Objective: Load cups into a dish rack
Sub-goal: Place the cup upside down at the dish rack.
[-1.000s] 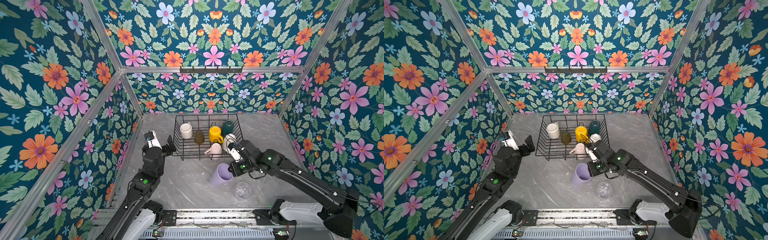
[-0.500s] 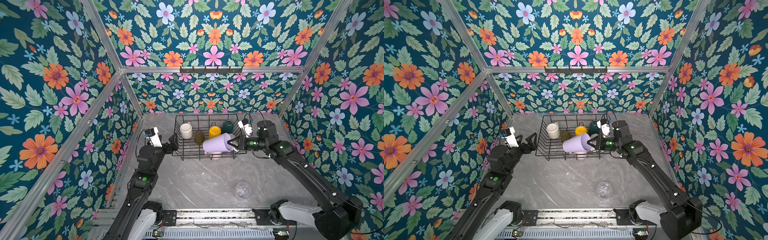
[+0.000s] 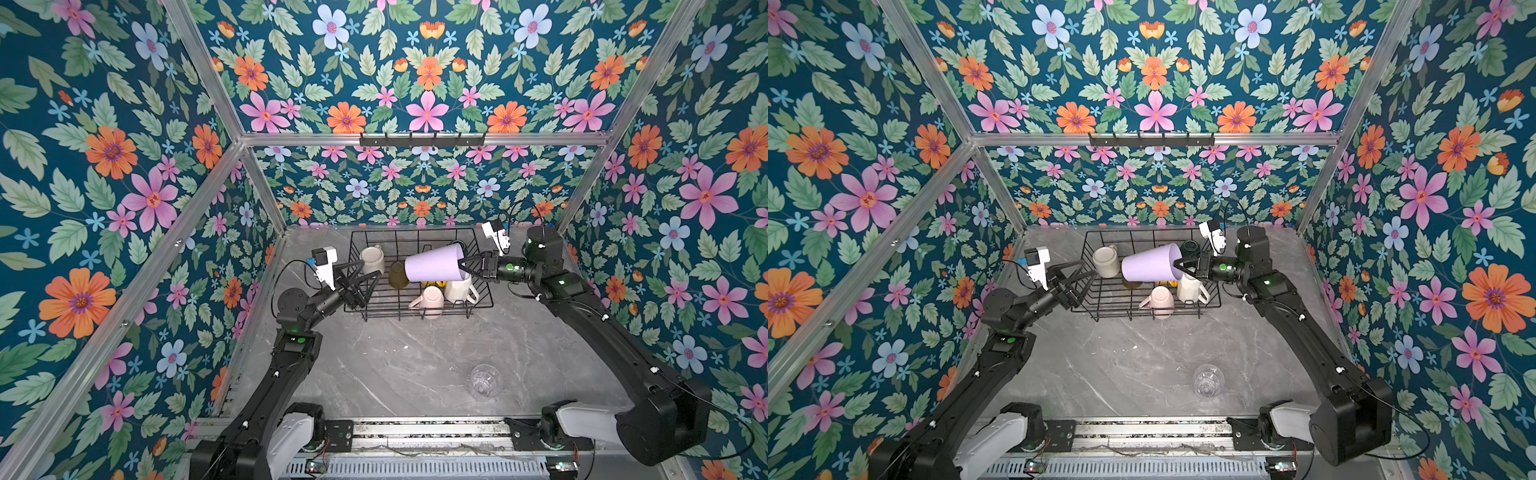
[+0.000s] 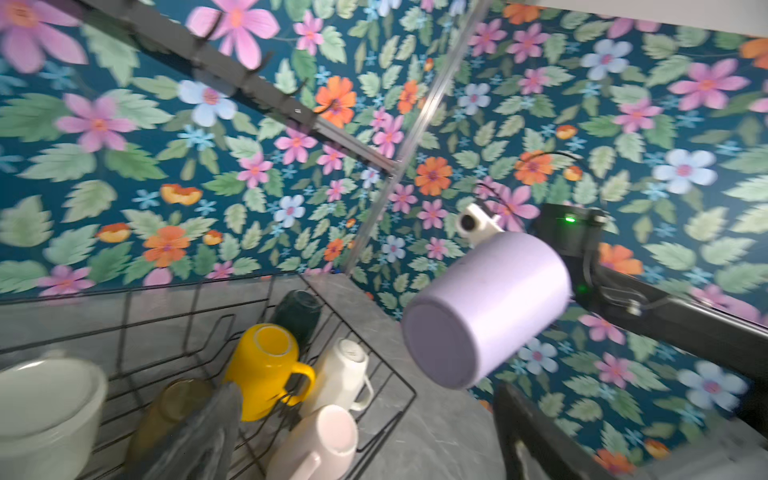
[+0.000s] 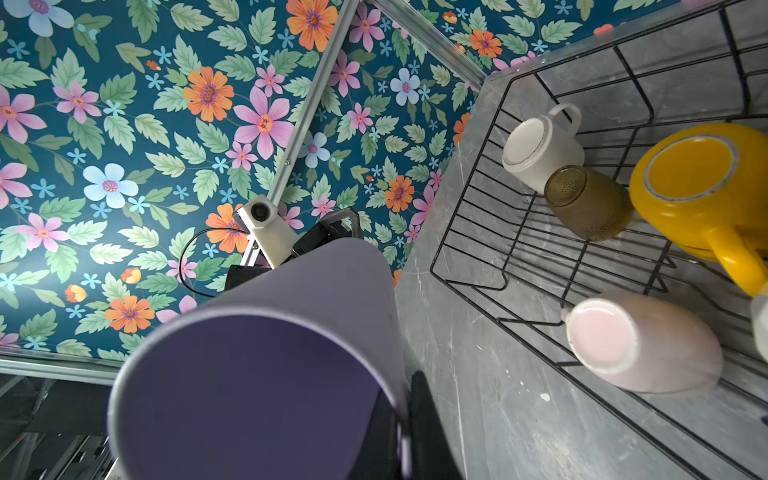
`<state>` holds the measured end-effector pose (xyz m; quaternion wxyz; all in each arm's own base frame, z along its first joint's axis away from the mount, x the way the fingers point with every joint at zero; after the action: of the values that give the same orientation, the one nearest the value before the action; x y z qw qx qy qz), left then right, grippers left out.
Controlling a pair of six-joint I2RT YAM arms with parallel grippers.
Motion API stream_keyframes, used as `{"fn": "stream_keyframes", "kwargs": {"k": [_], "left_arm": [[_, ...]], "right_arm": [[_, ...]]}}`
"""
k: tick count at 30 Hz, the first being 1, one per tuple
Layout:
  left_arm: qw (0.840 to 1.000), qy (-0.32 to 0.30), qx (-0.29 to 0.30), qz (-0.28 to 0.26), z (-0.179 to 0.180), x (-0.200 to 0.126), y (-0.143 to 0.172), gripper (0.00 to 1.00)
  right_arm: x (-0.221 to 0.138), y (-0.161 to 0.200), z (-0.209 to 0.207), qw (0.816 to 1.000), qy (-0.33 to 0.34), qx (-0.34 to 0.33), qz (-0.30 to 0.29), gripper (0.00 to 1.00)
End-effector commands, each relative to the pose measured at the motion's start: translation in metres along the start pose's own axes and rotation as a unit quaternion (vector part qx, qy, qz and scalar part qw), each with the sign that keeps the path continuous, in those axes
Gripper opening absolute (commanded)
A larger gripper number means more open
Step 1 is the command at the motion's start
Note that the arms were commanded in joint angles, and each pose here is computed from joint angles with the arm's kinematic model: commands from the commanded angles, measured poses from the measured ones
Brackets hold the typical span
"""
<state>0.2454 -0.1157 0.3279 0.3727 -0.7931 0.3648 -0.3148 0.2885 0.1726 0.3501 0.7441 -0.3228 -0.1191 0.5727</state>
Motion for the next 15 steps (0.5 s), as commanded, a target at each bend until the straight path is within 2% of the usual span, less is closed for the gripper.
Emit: {"fn": "stream_keyframes", "kwargs": {"k": [1, 8, 15], "left_arm": [[0.992, 0.126, 0.031, 0.012, -0.034, -0.001, -0.009, 0.95], [0.986, 0.165, 0.013, 0.014, -0.037, -0.001, -0.008, 0.96], [0.984, 0.175, 0.013, 0.017, -0.042, -0.003, -0.008, 0.96]], "right_arm": [[0.001, -0.007, 0.012, 0.999, -0.040, -0.026, 0.002, 0.00], [0.010, -0.010, 0.022, 0.996, -0.072, -0.044, 0.020, 0.00], [0.028, -0.009, 0.034, 0.993, -0.092, -0.060, 0.038, 0.00]]}}
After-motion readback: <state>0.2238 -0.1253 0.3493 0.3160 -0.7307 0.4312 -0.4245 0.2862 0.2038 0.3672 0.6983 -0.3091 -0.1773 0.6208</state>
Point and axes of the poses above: each gripper's point midway between its finger pads, its own x axis out along the fingers, its own z axis along the line the jaws close on, y = z × x, the point moved 7 cm from there along -x, back along the fingers, and after that the axes turned 6 degrees about -x, right-handed, at the moved point
